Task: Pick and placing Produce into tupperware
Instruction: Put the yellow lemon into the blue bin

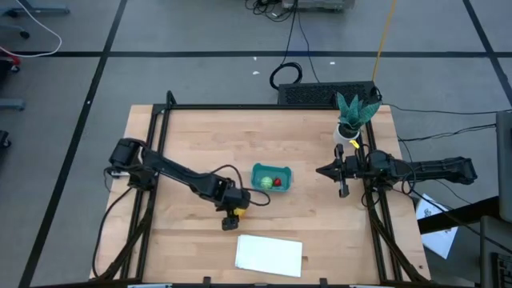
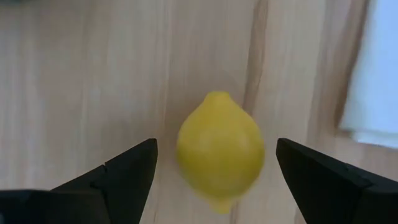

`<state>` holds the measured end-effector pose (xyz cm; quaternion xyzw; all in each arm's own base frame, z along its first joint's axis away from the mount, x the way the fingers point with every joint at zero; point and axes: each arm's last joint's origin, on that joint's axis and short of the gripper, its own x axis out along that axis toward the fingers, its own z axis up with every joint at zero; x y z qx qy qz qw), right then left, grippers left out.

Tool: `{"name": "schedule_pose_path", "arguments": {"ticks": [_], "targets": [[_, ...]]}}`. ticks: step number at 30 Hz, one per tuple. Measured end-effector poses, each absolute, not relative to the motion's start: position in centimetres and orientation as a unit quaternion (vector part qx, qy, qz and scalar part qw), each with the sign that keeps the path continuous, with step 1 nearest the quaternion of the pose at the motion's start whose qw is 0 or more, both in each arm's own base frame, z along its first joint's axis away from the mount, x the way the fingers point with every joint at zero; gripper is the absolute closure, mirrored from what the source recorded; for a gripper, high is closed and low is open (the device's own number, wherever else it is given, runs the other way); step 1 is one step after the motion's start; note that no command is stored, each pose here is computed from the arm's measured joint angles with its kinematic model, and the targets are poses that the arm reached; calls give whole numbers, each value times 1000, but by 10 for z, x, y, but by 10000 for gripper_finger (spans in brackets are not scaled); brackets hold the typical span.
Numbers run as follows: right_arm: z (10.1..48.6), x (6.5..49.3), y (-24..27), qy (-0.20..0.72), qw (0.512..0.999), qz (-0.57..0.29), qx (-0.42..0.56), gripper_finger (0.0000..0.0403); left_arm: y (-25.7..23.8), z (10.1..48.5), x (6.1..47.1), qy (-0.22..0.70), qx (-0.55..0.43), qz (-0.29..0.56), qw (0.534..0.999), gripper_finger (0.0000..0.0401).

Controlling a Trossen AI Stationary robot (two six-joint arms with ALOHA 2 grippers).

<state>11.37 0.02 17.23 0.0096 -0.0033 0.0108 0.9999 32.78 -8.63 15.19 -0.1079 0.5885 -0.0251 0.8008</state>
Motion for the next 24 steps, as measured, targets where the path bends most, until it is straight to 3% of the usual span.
{"name": "schedule_pose_path", "arguments": {"ticks": [24], "targets": [[172,114,0,-1,1000,11,9,403,-87,142,330,597,-95,-27,796,66]]}}
